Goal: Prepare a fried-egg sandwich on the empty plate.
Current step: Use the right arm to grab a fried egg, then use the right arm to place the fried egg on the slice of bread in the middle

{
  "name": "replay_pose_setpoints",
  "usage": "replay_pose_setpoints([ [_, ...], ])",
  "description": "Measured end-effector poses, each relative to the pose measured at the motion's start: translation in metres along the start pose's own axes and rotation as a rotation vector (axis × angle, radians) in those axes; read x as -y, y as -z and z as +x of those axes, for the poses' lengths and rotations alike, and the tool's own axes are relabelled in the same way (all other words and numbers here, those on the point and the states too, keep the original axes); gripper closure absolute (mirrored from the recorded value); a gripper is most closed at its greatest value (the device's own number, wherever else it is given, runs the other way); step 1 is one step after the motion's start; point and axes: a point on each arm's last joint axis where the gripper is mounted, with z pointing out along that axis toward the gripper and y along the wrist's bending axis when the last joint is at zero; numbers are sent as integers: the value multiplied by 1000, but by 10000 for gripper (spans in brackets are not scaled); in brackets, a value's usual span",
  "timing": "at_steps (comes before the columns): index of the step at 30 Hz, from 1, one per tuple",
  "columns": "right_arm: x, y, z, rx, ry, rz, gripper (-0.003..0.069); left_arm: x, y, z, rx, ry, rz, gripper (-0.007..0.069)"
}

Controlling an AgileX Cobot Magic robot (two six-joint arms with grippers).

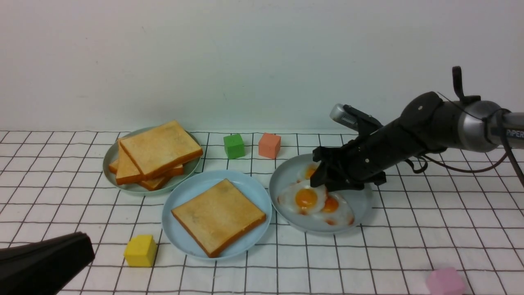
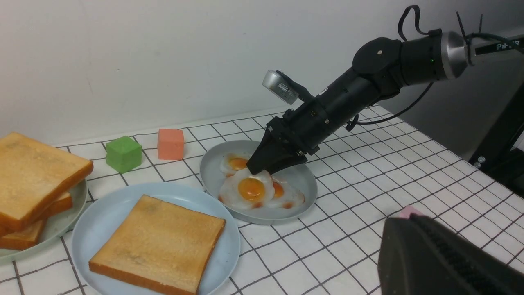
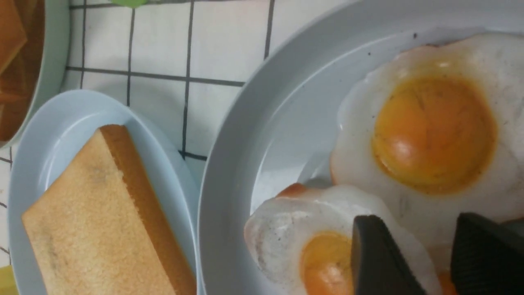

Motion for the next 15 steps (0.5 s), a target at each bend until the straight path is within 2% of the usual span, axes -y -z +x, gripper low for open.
replay_pose_setpoints([
  [3,0,0,0,0,0,0,492,0,0,0,0,0,0,636],
  [4,0,0,0,-2,0,-1,499,0,0,0,0,0,0,636],
  [5,-1,1,1,-9,-2,-7,552,0,0,0,0,0,0,636],
  [8,-4,5,0,-3,2,-12,582,0,0,0,0,0,0,636],
  [15,-34,47,-4,11,55,-80,582,0,0,2,-21,-2,-3,629],
])
